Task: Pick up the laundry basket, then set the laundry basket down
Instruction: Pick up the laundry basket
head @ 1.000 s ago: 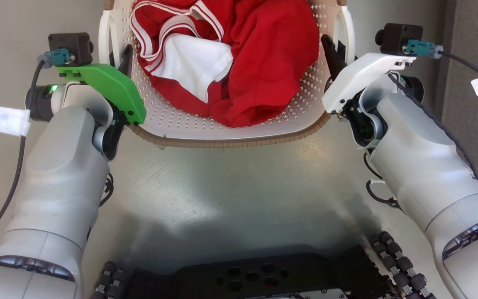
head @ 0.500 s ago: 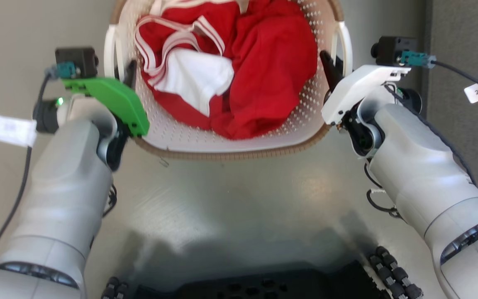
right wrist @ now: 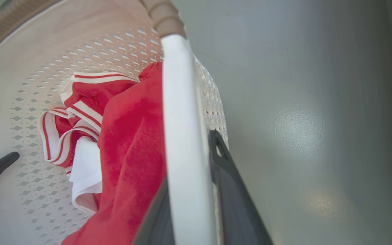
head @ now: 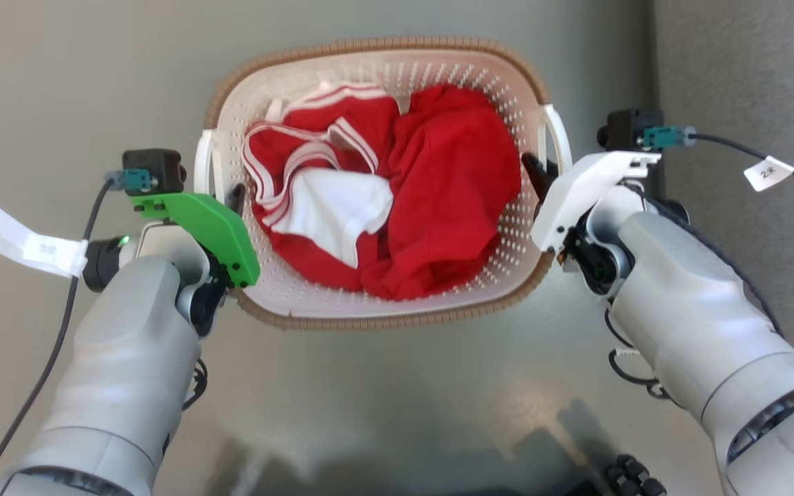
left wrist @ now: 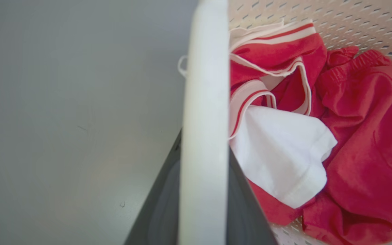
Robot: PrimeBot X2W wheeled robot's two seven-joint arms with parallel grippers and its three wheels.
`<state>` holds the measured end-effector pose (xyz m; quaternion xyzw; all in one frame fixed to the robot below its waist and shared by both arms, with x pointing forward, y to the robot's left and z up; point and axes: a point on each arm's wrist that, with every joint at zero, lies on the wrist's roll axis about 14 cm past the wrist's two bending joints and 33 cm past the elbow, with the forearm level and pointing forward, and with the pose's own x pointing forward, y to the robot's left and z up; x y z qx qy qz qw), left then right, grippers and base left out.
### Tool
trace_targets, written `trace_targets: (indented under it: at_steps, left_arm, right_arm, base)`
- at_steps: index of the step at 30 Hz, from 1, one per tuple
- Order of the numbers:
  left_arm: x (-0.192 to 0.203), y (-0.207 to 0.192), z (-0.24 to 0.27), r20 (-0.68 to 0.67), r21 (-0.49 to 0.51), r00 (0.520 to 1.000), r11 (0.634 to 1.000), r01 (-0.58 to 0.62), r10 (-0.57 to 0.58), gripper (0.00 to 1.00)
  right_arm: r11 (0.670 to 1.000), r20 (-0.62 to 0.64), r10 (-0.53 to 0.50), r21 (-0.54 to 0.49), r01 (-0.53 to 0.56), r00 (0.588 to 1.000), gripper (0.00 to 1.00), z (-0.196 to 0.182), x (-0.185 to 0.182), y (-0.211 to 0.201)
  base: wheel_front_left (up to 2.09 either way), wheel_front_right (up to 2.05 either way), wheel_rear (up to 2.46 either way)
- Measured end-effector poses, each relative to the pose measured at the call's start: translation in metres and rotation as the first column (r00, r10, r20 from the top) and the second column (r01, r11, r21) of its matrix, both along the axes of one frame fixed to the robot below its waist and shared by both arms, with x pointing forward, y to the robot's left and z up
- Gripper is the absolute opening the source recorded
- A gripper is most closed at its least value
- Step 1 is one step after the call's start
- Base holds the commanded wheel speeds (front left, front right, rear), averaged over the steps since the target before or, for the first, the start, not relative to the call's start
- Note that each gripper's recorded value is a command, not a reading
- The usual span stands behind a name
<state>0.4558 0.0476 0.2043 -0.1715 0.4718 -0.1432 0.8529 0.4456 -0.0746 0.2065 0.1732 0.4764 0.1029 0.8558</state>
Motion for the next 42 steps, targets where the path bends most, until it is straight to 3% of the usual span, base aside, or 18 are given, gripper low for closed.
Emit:
trace_targets:
  at_steps: [16,26,42]
  left_arm:
    - [-0.030,-0.002,0.055,-0.017,0.003,1.000,1.000,0.025,-0.025,0.00]
    - [-0.066,-0.004,0.077,-0.087,0.015,0.994,0.997,0.072,-0.070,0.00]
    - [-0.074,-0.007,0.114,-0.058,0.013,0.994,0.996,0.089,-0.088,0.00]
  right_arm:
    - [0.999,-0.046,0.048,-0.008,-0.048,0.998,0.00,0.056,-0.032,-0.002]
    - [0.997,-0.124,0.070,-0.006,-0.072,0.990,0.00,0.076,-0.075,-0.004]
    - [0.997,-0.122,0.078,-0.015,-0.080,0.989,0.00,0.109,-0.089,-0.008]
  base:
    - [0.00,0.00,0.00]
    - [0.00,0.00,0.00]
    - [0.00,0.00,0.00]
